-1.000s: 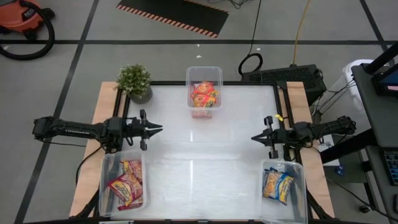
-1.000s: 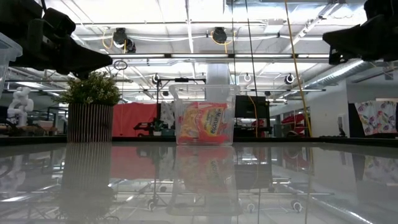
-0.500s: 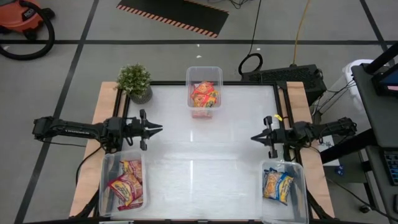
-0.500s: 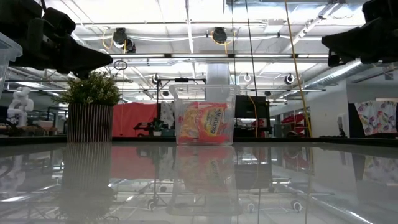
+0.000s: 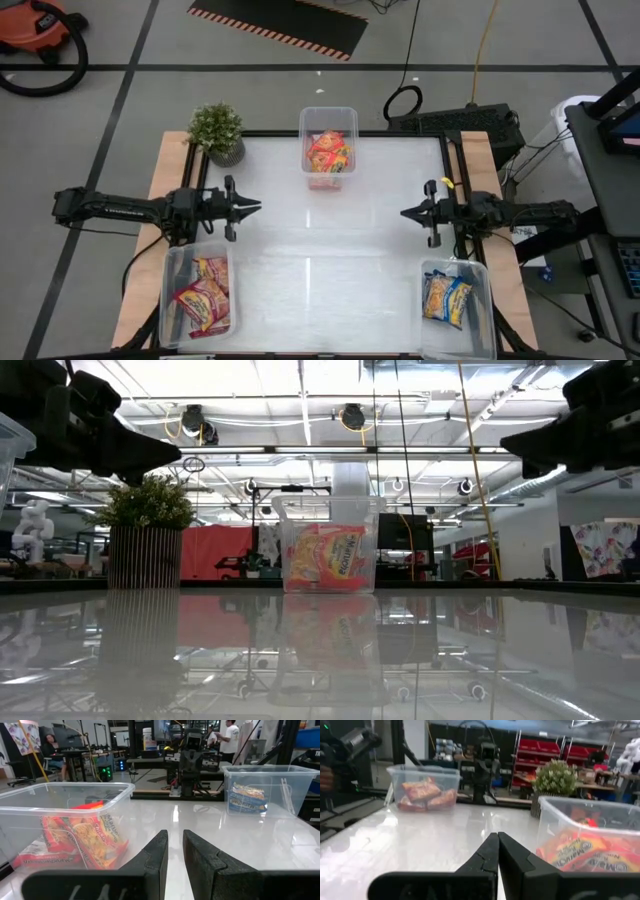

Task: Sort Maruchan noodles
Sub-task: Return to Home Position

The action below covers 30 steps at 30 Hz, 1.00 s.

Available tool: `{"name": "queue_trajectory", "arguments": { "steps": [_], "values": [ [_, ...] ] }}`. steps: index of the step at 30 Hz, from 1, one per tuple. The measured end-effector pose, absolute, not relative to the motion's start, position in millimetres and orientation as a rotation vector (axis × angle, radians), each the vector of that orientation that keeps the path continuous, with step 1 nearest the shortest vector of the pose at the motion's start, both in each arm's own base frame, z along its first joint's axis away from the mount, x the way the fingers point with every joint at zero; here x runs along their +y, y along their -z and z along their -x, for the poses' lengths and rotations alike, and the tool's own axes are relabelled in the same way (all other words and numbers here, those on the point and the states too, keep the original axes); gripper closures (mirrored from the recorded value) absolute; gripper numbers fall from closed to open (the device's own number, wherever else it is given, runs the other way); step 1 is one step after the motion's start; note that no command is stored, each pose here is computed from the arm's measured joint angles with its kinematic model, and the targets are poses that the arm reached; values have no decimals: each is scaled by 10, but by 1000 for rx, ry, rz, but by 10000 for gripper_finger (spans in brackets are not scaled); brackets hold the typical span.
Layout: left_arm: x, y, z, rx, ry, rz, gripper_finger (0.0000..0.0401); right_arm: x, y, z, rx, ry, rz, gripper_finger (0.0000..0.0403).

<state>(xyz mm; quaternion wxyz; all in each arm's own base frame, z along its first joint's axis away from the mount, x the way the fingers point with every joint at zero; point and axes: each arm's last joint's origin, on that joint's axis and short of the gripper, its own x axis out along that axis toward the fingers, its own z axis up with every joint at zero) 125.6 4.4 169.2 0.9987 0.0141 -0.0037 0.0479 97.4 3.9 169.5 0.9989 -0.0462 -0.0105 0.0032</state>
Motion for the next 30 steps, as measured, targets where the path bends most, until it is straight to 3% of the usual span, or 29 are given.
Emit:
{"name": "queue_trajectory", "arguments": {
  "steps": [30],
  "values": [
    [42, -1693, -1080, -3, -96, -76, 336, 21, -1690, -979, -12, 52, 115, 403]
  ]
}}
